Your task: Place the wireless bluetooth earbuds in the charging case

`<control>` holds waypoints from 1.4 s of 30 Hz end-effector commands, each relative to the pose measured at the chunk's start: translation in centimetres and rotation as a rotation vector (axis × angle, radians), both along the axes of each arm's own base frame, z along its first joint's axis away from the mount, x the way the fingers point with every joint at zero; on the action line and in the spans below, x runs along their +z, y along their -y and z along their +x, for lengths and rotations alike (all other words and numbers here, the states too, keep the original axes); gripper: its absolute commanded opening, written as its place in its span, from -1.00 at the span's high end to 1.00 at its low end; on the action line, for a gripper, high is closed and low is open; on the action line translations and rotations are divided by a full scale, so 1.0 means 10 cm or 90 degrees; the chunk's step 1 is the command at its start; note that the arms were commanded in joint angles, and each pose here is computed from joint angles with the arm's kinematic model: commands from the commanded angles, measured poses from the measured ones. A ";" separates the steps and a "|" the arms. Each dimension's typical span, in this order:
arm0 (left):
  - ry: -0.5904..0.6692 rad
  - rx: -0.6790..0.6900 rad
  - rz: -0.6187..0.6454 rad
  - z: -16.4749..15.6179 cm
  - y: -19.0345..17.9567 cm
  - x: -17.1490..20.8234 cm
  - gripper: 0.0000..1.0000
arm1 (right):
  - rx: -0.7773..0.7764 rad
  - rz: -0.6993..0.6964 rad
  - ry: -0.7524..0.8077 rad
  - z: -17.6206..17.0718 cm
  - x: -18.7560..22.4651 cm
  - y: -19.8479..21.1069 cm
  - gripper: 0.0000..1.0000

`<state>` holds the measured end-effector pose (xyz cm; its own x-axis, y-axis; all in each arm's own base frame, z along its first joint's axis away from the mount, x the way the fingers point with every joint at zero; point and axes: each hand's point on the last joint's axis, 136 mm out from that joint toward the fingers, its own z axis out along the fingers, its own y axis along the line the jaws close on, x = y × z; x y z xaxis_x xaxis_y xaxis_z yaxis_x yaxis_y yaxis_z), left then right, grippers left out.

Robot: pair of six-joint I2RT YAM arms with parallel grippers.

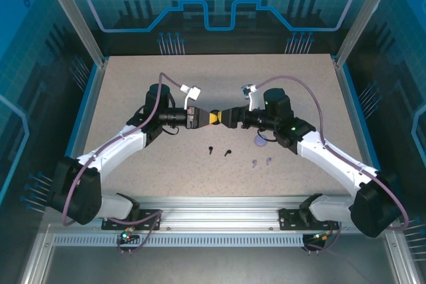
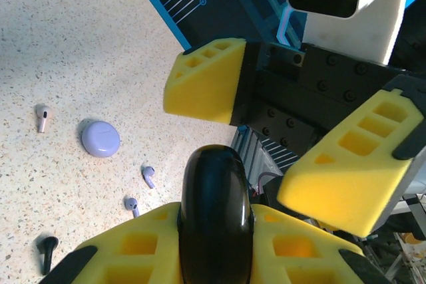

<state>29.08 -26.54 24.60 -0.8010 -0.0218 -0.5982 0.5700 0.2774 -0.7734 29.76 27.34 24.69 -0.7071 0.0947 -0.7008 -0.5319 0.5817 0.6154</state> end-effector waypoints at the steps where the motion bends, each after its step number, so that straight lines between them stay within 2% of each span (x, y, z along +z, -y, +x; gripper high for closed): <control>1: 0.029 -0.019 -0.011 -0.05 -0.01 0.13 1.00 | -0.006 -0.014 0.011 0.05 -0.01 -0.03 -0.59; 9: 0.048 -0.022 -0.022 -0.11 -0.03 0.27 1.00 | -0.074 -0.030 -0.047 0.20 -0.44 0.24 -0.51; 14: 0.052 -0.022 -0.022 -0.13 -0.03 0.29 1.00 | -0.083 -0.036 -0.070 0.20 -0.56 0.33 -0.48; 19: 0.049 -0.017 -0.019 -0.11 -0.03 0.23 1.00 | -0.057 -0.015 -0.061 0.04 -0.39 0.34 -0.48; 25: 0.044 -0.021 -0.020 -0.11 -0.03 0.20 1.00 | 0.026 0.036 -0.031 -0.17 -0.11 0.20 -0.44; 34: 0.043 -0.022 -0.019 -0.10 -0.02 0.19 1.00 | 0.054 0.027 -0.029 -0.12 -0.07 0.01 -0.26; 36: 0.042 -0.021 -0.020 -0.10 -0.02 0.19 1.00 | 0.057 0.034 -0.011 -0.09 0.07 -0.04 -0.25; 42: 0.043 -0.021 -0.021 -0.10 -0.02 0.20 1.00 | 0.047 0.022 -0.023 -0.02 -0.01 -0.09 -0.15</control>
